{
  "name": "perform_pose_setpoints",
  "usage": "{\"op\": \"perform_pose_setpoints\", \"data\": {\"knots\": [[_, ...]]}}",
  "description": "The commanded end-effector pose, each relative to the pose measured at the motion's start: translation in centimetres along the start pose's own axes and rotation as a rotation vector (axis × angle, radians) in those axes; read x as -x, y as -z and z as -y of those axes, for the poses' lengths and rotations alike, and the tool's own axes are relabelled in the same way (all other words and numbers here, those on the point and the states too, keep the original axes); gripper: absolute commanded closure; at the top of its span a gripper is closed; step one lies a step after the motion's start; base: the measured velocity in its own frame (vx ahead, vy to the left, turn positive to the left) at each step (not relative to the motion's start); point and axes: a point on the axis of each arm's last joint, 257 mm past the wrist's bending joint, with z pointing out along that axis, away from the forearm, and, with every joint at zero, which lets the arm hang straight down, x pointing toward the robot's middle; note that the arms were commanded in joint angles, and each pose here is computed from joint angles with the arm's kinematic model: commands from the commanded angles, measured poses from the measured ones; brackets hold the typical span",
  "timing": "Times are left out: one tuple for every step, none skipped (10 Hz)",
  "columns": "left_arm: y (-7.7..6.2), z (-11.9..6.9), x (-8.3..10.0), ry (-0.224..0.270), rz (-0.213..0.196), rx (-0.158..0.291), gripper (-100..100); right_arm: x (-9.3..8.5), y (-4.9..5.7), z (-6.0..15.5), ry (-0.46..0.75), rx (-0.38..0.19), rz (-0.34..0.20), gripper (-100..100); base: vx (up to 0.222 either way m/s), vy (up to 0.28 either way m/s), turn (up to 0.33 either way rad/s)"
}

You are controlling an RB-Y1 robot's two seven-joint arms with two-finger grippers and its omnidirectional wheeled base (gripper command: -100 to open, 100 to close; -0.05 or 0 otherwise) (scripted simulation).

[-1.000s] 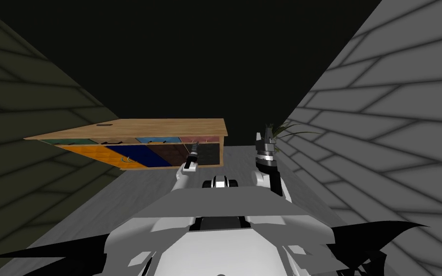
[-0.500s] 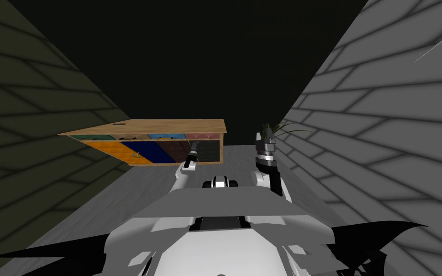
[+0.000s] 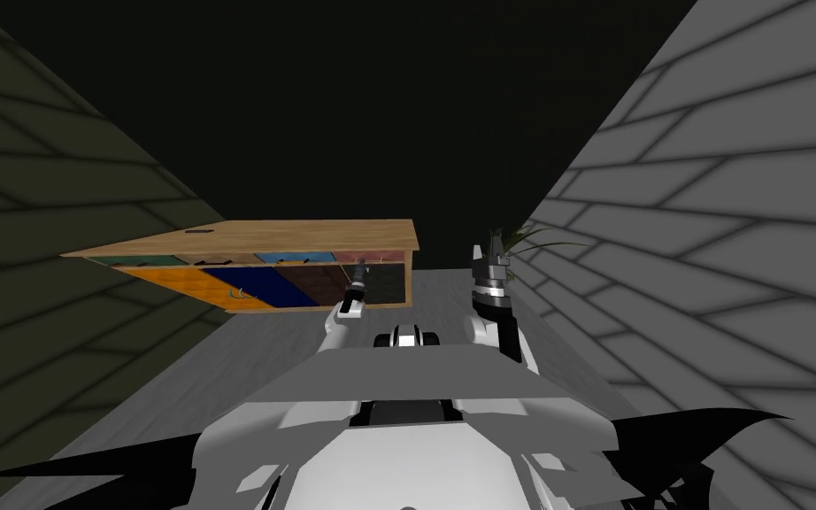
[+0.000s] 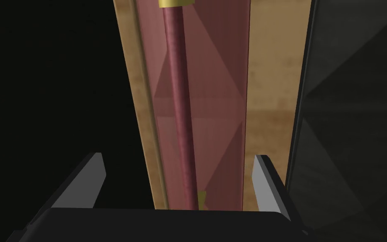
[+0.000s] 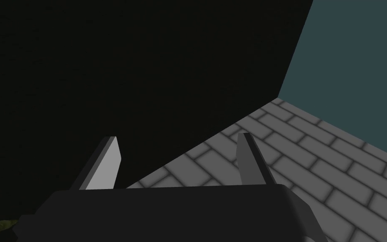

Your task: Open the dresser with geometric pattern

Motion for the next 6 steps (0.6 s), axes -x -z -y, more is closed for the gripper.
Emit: {"op": "perform_pose_setpoints", "data": {"knots": [[-0.35, 0.47, 0.18, -0.001, 0.001, -0.003, -100, 0.00, 0.00, 0.00, 0.000, 0.000, 0.000, 0, 0.056, -0.002, -0.003], [-0.41, 0.49, 0.20, 0.000, 0.001, -0.001, 100, 0.00, 0.00, 0.00, 0.000, 0.000, 0.000, 0, 0.010, 0.000, 0.001], [-0.40, 0.63, 0.10, 0.000, -0.002, -0.001, 100, 0.00, 0.00, 0.00, 0.000, 0.000, 0.000, 0, -0.091, 0.002, 0.023], [-0.39, 0.67, 0.07, 0.000, -0.003, -0.001, 100, -0.01, -0.01, 0.00, 0.000, 0.000, 0.000, 0, -0.151, -0.011, 0.020], [-0.38, 0.76, 0.01, 0.001, -0.006, -0.001, 100, -0.01, -0.01, 0.00, 0.000, 0.000, 0.000, 0, -0.179, -0.018, 0.021], [-0.37, 0.85, -0.06, 0.001, -0.008, -0.001, 100, -0.01, -0.01, 0.00, 0.000, 0.000, 0.000, 0, -0.214, -0.035, 0.021]]}}
